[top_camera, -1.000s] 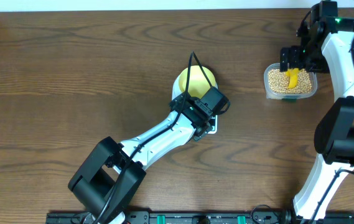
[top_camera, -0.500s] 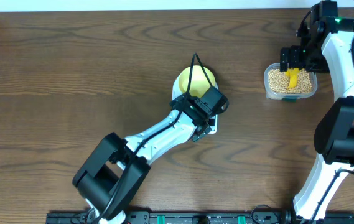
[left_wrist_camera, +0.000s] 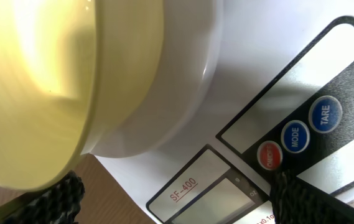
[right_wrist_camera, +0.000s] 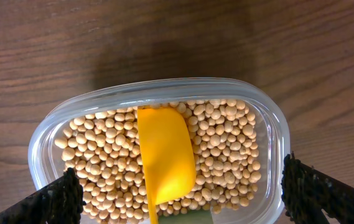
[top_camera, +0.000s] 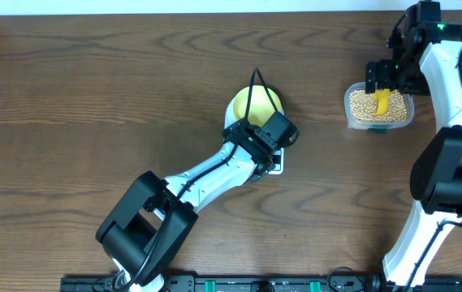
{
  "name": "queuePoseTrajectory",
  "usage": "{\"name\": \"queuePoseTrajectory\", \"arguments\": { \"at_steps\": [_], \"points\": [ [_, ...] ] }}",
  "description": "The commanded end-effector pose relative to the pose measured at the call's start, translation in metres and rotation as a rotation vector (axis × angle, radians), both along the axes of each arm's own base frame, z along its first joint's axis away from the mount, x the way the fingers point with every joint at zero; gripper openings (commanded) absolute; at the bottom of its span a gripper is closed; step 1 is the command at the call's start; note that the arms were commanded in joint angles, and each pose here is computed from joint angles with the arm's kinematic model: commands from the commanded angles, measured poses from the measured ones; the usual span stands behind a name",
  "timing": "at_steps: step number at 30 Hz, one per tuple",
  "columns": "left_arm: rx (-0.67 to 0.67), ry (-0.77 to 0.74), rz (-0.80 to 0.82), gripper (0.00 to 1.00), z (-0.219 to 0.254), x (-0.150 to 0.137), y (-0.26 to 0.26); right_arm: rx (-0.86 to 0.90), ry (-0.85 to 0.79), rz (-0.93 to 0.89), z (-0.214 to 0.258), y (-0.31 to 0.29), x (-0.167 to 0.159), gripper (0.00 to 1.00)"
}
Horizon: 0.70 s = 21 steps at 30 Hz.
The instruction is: Scoop item into bowl and weigh 50g on scale
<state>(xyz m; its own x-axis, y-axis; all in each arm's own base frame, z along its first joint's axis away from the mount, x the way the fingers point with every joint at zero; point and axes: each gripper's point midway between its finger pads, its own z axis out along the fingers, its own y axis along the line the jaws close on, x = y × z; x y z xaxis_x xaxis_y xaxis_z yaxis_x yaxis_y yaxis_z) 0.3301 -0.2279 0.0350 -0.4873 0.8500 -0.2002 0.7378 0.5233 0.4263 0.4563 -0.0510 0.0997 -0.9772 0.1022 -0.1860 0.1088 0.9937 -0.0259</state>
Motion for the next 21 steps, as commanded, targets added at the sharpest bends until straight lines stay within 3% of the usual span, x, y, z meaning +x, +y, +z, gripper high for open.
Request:
{"name": "queuePoseTrajectory", "arguments": {
  "at_steps": [1,11,21],
  "points": [
    [0.003,0.019,-0.02,0.98,-0.0047,0.0034,-0.0029,-0.003,0.012,-0.006,-0.0039,-0.0015,-0.002,0.99],
    [-0.05,0.045,-0.046,0.98,-0.002,0.0044,-0.0074,-0.003,0.012,-0.006,-0.0039,-0.0015,-0.002,0.99],
    [0.018,0.041,-0.071,0.98,-0.0108,0.0029,-0.0043,-0.003,0.012,-0.006,-0.0039,-0.0015,-0.002,0.99]
  ]
}}
